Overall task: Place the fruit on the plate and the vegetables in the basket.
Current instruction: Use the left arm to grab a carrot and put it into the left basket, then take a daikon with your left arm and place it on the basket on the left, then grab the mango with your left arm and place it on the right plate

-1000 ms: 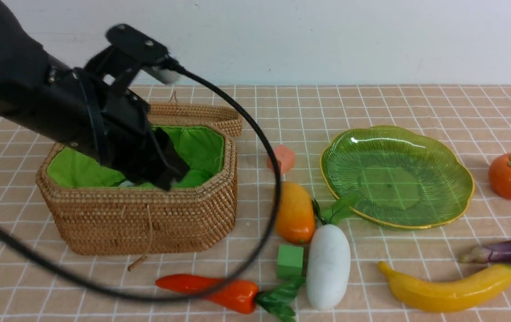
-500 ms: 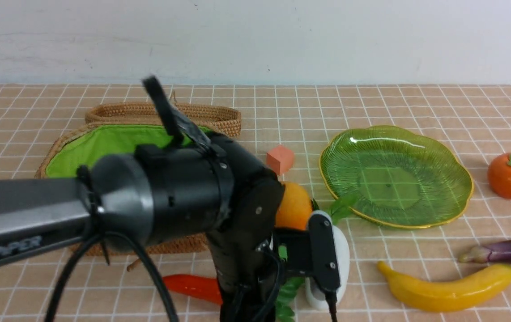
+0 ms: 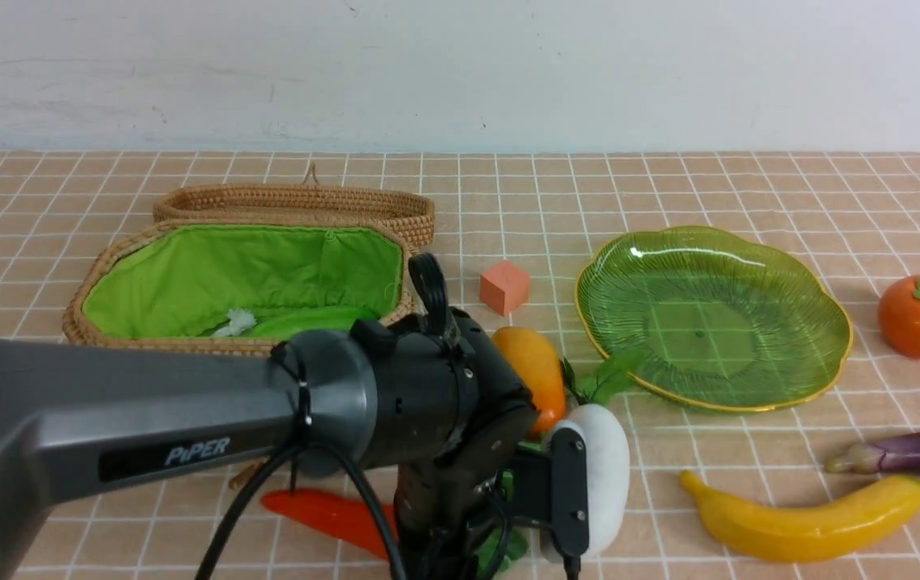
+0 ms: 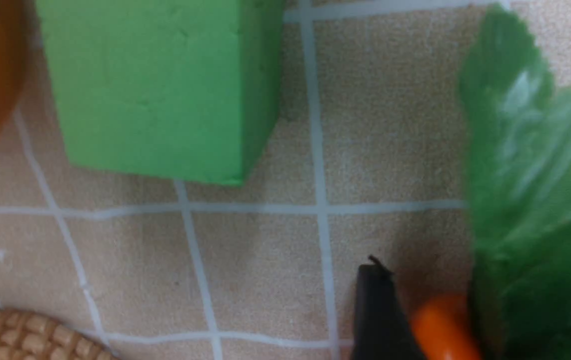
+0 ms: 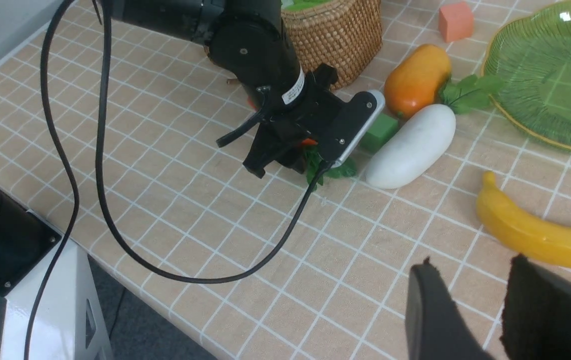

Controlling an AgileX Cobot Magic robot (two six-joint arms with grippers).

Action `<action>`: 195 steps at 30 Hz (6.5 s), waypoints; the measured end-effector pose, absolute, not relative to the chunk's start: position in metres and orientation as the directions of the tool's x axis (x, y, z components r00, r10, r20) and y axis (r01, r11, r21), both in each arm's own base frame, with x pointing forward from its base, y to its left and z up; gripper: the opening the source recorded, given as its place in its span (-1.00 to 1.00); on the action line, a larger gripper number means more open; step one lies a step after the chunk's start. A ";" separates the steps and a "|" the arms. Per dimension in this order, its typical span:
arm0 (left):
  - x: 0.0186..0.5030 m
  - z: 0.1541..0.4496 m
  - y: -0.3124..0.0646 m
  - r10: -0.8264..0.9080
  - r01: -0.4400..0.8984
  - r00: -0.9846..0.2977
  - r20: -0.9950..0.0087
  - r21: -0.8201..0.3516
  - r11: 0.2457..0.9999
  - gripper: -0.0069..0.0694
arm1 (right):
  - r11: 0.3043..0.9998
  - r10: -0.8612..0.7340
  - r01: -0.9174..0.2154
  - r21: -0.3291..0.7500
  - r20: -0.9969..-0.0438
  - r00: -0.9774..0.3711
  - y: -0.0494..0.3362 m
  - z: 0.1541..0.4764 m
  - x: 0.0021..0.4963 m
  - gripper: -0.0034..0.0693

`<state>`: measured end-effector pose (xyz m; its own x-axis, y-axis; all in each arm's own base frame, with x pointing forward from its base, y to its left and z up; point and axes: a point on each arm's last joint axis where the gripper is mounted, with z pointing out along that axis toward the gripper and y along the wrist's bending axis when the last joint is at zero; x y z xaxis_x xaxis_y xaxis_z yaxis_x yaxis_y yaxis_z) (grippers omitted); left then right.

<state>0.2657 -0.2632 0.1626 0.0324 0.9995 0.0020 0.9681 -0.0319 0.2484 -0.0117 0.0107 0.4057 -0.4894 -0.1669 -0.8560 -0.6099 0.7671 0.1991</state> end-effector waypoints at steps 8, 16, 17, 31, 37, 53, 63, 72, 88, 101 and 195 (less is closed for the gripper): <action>0.265 0.183 -0.267 0.997 0.967 -0.080 -0.020 0.242 0.082 0.13 | 0.767 -0.167 -0.610 0.199 -0.856 -0.489 0.011 0.406 -0.012 -0.27; 0.237 0.320 -0.271 0.979 0.902 -0.077 -0.187 0.405 0.149 0.13 | 0.764 -0.126 -0.613 0.201 -0.885 -0.447 0.012 0.411 -0.009 -0.27; 0.239 0.331 -0.266 0.977 0.883 -0.076 -0.201 0.441 0.160 0.13 | 0.765 -0.123 -0.613 0.198 -0.889 -0.442 0.012 0.411 -0.009 -0.27; 0.370 0.305 -0.184 0.918 0.722 -0.301 -0.257 0.567 0.396 0.13 | 0.764 -0.109 -0.614 0.197 -0.899 -0.423 0.012 0.414 -0.008 -0.26; 0.381 0.296 -0.170 0.892 0.716 -0.356 -0.279 0.532 0.452 0.36 | 0.764 -0.104 -0.615 0.197 -0.902 -0.418 0.012 0.414 -0.008 -0.26; 0.302 0.320 -0.252 0.500 0.610 -0.705 -0.503 -0.072 0.789 -0.23 | 0.842 -0.159 -0.525 0.127 -0.870 -0.466 0.001 0.406 -0.004 -0.26; 0.276 0.242 -0.337 0.569 0.671 -0.697 -0.437 -0.117 0.732 -0.02 | 0.844 -0.153 -0.517 0.140 -0.862 -0.483 0.001 0.405 -0.005 -0.25; 0.298 0.208 -0.344 0.505 0.595 -0.708 -0.493 -0.032 0.803 0.71 | 0.825 -0.145 -0.538 0.169 -0.858 -0.492 0.004 0.405 -0.007 -0.25; 0.307 0.170 -0.351 0.516 0.581 -0.719 -0.466 0.006 0.814 0.57 | 0.818 -0.143 -0.546 0.180 -0.856 -0.496 0.005 0.406 -0.007 -0.26; 0.237 0.329 -0.316 0.618 0.733 -0.531 -0.580 0.051 0.678 0.57 | 0.817 -0.129 -0.548 0.180 -0.869 -0.478 0.005 0.408 -0.006 -0.25; 0.422 0.214 -0.405 0.346 0.682 -0.362 -0.865 0.007 0.731 0.59 | 0.935 -0.025 -0.322 0.152 -0.874 -0.485 -0.014 0.408 0.005 -0.24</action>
